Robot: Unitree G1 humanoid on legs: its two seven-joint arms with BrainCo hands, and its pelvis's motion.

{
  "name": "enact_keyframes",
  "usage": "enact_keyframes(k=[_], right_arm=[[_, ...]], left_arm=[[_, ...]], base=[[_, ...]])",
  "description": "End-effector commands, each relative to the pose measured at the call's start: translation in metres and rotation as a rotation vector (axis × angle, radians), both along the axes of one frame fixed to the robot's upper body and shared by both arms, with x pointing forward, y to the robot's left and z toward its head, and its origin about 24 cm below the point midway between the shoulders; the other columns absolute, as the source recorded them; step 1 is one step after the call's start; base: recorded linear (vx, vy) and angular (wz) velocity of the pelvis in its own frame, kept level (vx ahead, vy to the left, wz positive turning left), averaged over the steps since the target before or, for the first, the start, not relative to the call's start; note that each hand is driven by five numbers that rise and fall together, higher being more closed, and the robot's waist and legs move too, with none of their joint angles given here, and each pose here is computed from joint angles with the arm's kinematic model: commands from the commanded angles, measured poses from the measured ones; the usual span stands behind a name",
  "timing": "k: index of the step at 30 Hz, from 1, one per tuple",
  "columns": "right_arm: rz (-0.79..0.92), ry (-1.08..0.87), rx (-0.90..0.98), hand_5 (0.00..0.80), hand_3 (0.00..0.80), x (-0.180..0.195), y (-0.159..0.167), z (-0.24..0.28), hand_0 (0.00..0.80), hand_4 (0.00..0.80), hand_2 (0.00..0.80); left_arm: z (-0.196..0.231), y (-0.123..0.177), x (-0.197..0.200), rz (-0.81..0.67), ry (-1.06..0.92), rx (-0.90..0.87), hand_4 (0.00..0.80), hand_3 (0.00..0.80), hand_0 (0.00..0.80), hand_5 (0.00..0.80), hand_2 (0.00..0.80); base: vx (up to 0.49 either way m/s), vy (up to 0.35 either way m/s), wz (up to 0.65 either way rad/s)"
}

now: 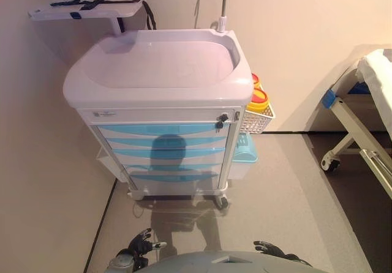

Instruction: Open the drawer and pick up the medicine

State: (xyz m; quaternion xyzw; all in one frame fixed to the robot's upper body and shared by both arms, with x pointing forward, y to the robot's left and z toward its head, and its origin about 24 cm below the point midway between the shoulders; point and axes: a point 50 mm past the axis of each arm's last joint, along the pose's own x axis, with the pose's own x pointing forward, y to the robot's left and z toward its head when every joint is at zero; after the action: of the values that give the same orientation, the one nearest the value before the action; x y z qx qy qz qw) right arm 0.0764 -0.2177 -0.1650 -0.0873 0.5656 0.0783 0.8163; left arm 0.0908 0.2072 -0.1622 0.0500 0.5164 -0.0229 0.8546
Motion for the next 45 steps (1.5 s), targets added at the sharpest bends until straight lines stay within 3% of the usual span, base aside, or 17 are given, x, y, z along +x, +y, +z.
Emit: enact_keyframes(k=[1, 25, 39, 45], right_arm=[[0.069, -0.037, 0.031, 0.0, 0.0, 0.022, 0.016, 0.001, 0.0, 0.0, 0.0], [0.056, -0.038, 0.026, 0.0, 0.0, 0.019, 0.017, 0.0, 0.0, 0.0, 0.0], [0.046, -0.035, 0.012, 0.0, 0.0, 0.017, 0.012, 0.001, 0.0, 0.0, 0.0], [0.056, -0.069, 0.001, 0.0, 0.0, 0.024, 0.007, 0.004, 0.0, 0.0, 0.0]], left_arm=[[0.001, -0.013, 0.016, -0.055, -0.023, -0.025, 0.0, 0.0, 0.0, 0.0, 0.0], [0.0, -0.008, 0.011, 0.014, -0.004, -0.05, 0.0, 0.0, 0.0, 0.0, 0.0], [-0.002, 0.004, 0.001, 0.242, 0.036, -0.074, 0.0, 0.0, 0.0, 0.0, 0.0], [0.005, 0.015, 0.016, 0.322, -0.068, -0.072, 0.0, 0.0, 0.0, 0.0, 0.0]], base=[[0.0, 0.0, 0.0], [0.0, 0.0, 0.0], [0.01, 0.011, 0.0], [0.003, 0.058, -0.01]])
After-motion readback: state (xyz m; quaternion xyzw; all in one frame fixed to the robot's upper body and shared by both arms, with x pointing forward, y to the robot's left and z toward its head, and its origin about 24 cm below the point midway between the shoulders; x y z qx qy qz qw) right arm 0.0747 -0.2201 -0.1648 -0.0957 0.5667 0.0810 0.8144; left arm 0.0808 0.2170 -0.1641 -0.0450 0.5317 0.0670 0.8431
